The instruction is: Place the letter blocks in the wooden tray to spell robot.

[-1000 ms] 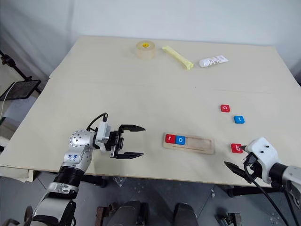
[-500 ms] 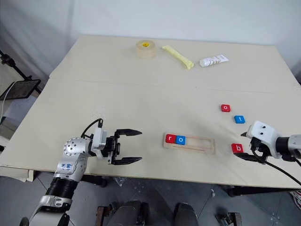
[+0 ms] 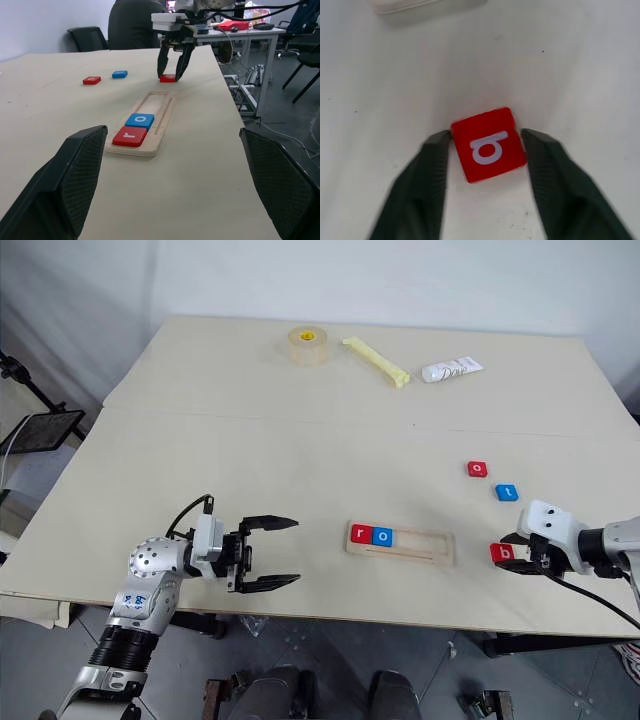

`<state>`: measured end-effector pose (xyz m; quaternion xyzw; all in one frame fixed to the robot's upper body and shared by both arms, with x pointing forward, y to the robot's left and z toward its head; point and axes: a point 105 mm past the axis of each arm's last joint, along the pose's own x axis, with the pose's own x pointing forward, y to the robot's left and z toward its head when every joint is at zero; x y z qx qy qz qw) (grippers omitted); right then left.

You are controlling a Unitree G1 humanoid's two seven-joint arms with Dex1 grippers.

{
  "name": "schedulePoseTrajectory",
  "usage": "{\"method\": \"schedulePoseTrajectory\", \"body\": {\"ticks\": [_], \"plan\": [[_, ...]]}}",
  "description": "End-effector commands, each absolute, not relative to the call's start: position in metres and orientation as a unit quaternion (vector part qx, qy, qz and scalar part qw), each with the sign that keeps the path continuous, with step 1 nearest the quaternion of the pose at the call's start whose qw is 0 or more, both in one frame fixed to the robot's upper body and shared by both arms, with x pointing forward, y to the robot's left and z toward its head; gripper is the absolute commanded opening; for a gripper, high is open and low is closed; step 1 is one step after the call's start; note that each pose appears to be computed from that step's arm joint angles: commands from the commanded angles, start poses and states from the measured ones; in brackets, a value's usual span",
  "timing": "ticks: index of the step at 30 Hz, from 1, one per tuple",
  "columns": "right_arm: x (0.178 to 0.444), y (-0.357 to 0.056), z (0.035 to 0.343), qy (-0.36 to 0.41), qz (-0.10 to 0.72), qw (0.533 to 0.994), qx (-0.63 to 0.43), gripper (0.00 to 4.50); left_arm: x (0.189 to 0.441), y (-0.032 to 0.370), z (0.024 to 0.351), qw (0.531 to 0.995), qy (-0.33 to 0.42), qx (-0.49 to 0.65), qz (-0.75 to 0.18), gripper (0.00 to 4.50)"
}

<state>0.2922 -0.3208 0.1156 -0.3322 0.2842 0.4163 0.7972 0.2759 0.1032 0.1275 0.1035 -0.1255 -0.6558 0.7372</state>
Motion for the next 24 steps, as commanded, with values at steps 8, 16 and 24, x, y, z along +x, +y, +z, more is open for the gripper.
{"method": "schedulePoseTrajectory", "body": {"ticks": [8, 16, 24], "plan": [[0.299, -0.301, 0.157, 0.228, 0.372, 0.843, -0.314, 1.46, 0.282, 0.099, 0.136, 0.727, -0.143, 0.109, -0.663, 4.5], [0.291, -0.262, 0.176, 0.267, 0.391, 0.83, -0.297, 1.46, 0.286, 0.098, 0.136, 0.716, -0.142, 0.111, -0.675, 4.5], [0.295, -0.19, 0.159, 0.256, 0.461, 0.787, -0.32, 1.46, 0.289, 0.097, 0.133, 0.703, -0.148, 0.123, -0.685, 4.5]]}}
